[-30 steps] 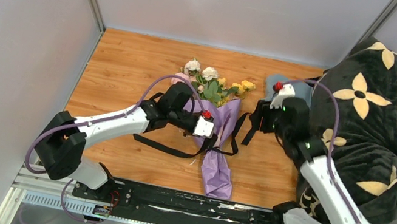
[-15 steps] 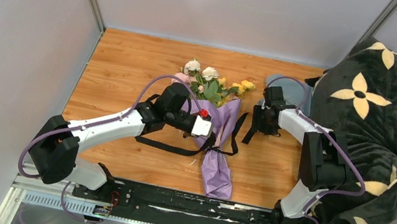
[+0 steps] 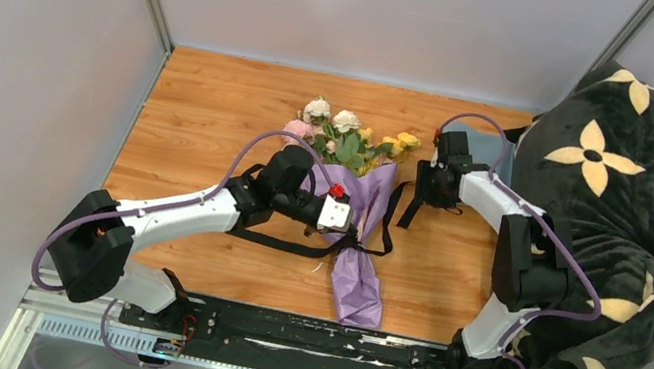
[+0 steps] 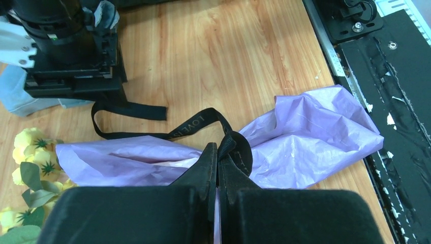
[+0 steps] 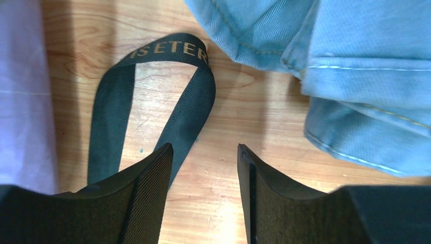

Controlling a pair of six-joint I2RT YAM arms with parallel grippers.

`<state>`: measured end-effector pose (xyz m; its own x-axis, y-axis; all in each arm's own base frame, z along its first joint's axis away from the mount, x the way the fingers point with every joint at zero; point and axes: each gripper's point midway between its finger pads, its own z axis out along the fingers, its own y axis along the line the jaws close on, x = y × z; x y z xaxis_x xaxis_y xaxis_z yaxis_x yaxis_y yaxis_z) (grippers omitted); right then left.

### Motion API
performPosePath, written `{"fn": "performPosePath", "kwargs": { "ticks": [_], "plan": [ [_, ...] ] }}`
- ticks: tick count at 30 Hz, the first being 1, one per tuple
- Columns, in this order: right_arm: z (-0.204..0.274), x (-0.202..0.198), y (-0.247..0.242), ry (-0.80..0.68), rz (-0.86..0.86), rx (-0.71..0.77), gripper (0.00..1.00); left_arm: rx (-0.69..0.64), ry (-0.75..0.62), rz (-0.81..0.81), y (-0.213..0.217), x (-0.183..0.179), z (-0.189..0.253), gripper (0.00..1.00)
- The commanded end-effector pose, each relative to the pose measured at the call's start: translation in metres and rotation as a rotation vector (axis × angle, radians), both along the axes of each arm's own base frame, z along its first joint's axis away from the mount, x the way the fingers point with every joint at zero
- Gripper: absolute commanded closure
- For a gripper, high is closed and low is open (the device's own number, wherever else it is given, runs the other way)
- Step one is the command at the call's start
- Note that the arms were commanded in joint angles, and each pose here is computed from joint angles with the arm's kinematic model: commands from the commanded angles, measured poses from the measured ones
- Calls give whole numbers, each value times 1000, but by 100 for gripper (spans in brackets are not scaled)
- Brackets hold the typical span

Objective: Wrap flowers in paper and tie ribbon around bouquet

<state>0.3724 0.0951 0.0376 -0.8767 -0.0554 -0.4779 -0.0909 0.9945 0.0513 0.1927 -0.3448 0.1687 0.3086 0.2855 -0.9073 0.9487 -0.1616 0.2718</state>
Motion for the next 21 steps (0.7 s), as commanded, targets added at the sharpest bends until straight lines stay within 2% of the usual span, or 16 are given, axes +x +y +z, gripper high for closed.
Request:
{"fn": "performPosePath", "kwargs": {
  "ticks": [1, 7, 14, 15, 16, 18, 19, 21],
  "plan": [
    [43, 10, -7, -111, 16, -22, 44, -27, -27, -8, -3, -1, 7, 100],
    [7, 19, 5, -18, 41, 18, 44, -27, -21, 7, -2, 1, 9, 100],
    [-20, 27, -9, 28, 15, -64, 48, -32, -22, -4, -2, -2, 10, 100],
    [-24, 27, -10, 36, 11, -69, 55, -33, -23, -5, -2, -2, 10, 100],
    [-27, 26, -12, 41, 5, -69, 74, -33, -21, -4, -2, -2, 10, 100],
    [-25, 24, -14, 35, 3, -66, 97, -35, -23, -2, -2, -1, 12, 100],
    [-22, 24, -16, 27, 4, -72, 100, -36, -24, -2, -2, -2, 12, 100],
    [4, 23, -20, -25, 11, -79, 100, -38, -36, -4, -2, -1, 13, 100]
  ]
}}
